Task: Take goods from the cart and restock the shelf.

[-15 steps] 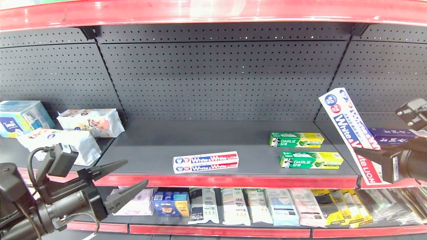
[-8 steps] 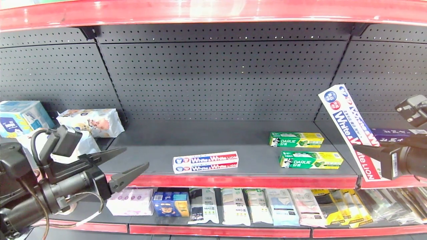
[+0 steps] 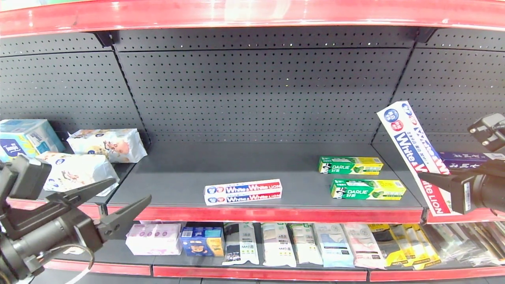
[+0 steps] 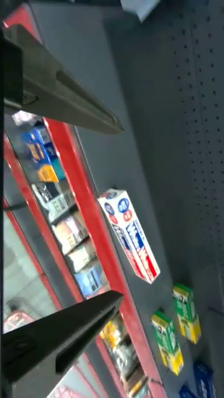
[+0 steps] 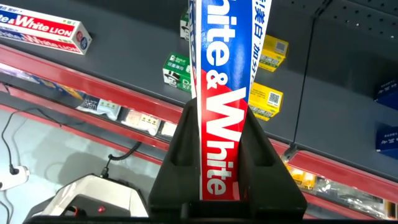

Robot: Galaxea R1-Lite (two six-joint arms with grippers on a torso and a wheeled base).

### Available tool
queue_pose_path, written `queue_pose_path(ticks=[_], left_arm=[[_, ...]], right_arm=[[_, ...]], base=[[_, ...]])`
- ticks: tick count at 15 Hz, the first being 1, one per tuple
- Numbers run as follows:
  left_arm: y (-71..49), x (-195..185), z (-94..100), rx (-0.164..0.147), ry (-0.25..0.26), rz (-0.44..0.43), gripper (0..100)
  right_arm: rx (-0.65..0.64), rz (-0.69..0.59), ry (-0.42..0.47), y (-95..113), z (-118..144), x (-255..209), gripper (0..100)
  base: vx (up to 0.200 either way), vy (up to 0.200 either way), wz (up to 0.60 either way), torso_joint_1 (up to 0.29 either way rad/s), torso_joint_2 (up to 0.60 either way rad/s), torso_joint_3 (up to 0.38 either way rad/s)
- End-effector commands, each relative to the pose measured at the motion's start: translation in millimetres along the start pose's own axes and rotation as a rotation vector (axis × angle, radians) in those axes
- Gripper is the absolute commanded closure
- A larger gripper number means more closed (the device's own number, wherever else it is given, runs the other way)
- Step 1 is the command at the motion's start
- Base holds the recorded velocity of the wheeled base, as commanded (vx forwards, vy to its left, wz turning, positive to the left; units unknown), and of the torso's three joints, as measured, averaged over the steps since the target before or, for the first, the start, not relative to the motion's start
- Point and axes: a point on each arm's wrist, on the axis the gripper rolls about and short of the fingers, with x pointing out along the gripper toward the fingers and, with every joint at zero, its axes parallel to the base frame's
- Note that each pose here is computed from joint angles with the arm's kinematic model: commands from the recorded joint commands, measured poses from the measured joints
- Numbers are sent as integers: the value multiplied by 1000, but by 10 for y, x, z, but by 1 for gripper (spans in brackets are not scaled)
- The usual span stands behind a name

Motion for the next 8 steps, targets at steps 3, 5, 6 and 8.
queue_pose_path(ticks=[3, 5, 6, 8], left_arm=[[-85, -334, -48, 29, -60, 105, 0], [-111, -441, -96, 31, -74, 150, 0], [-117, -468, -98, 30, -78, 170, 0], [-152, -575, -138, 28, -81, 182, 0]], right_arm=[[-1, -4, -7, -6, 18, -5, 100], [-1, -6, -9, -7, 23, -10, 100], [-1, -9, -10, -9, 21, -17, 100], [-1, -24, -8, -6, 2, -41, 100]], base=[[0, 0, 0, 0, 0, 0], [0, 0, 0, 0, 0, 0], [0, 0, 0, 0, 0, 0], [0, 0, 0, 0, 0, 0]])
